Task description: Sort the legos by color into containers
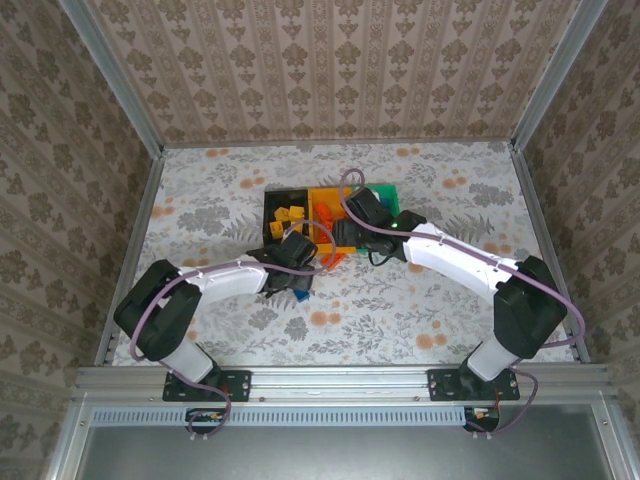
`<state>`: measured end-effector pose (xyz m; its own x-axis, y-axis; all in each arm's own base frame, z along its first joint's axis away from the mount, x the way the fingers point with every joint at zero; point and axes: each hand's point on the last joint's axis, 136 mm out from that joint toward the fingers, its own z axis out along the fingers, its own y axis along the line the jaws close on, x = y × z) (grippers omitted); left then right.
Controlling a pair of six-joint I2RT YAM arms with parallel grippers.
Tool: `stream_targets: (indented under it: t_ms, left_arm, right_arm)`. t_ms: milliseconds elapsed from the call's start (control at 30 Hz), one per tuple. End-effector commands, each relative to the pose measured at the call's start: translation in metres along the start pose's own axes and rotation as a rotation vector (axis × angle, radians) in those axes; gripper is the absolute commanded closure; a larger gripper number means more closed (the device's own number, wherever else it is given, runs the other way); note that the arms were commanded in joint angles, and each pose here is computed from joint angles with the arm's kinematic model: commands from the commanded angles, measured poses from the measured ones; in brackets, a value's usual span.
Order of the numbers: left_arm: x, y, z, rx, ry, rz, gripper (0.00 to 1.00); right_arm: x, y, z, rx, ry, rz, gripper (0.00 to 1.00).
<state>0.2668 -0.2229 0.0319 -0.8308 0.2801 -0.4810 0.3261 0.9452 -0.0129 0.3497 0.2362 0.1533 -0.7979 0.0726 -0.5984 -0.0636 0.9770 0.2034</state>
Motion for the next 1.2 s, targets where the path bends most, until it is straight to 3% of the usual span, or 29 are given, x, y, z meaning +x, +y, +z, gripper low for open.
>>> stream_targets:
  t_ms: [0, 300, 567, 833, 1167]
  left_arm:
    - [0.007, 0.005, 0.004, -0.020, 0.008, -0.003, 0.52]
    - [0.011, 0.001, -0.007, -0.007, -0.001, 0.004, 0.66]
    - [-0.011, -0.027, -0.065, 0.066, -0.106, 0.055, 0.67]
    - [-0.096, -0.087, -0.098, 0.226, -0.283, 0.103, 0.67]
    - [-0.214, -0.151, -0.067, 0.384, -0.423, 0.092, 0.67]
  right_arm:
    - [-0.011, -0.007, -0.009, 0.007, -0.049, 0.025, 0.25]
    - [-0.014, -0.013, -0.012, 0.025, -0.057, 0.039, 0.25]
    - [-0.010, -0.043, -0.023, 0.065, -0.085, 0.098, 0.25]
    - [0.010, -0.099, -0.040, 0.140, -0.120, 0.217, 0.24]
    - [0.034, -0.120, -0.049, 0.162, -0.099, 0.228, 0.24]
